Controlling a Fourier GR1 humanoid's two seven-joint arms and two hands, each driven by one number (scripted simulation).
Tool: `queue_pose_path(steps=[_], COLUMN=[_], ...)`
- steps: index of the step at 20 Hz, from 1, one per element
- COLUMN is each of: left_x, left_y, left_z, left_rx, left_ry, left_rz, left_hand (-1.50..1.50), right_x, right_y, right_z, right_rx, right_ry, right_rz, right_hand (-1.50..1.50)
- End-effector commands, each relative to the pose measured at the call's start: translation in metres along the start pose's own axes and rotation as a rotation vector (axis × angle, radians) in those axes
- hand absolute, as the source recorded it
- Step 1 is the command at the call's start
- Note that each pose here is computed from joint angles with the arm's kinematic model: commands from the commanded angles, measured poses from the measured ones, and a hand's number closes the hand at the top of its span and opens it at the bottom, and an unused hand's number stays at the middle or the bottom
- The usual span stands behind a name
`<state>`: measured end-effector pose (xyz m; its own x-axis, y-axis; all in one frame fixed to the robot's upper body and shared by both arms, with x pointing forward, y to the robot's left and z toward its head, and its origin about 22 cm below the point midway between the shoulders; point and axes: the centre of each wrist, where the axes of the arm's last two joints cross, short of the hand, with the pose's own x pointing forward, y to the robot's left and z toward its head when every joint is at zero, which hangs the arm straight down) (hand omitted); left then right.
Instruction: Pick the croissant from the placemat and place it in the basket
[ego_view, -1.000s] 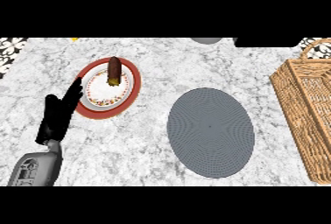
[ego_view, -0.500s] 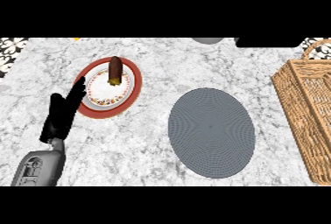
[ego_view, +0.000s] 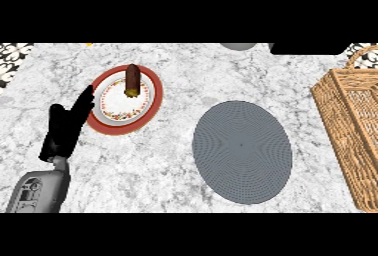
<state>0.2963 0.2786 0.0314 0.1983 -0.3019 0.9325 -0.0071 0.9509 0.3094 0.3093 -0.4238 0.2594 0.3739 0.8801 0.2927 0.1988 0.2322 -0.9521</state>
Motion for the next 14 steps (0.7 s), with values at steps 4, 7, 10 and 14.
queue_pose_path(steps=[4, 7, 10, 14], left_x=[0.003, 0.001, -0.017, -0.007], left_y=[-0.006, 0.014, -0.001, -0.003], left_z=[-0.007, -0.002, 0.001, 0.0], left_rx=[0.011, 0.005, 0.0, -0.004], left_ry=[0.009, 0.001, 0.005, 0.002], left_rz=[-0.002, -0.013, 0.0, -0.005], left_hand=[0.0, 0.0, 0.0, 0.0], right_x=[-0.022, -0.027, -0.049, -0.054], right_y=[0.036, 0.049, 0.065, 0.061], right_z=[-0.016, -0.022, -0.017, -0.012], right_rx=[0.089, 0.096, 0.044, -0.075], right_ry=[0.096, 0.098, 0.079, 0.038], right_rz=[-0.196, -0.252, -0.291, -0.402], right_hand=[1.5, -1.5, -1.5, -1.5])
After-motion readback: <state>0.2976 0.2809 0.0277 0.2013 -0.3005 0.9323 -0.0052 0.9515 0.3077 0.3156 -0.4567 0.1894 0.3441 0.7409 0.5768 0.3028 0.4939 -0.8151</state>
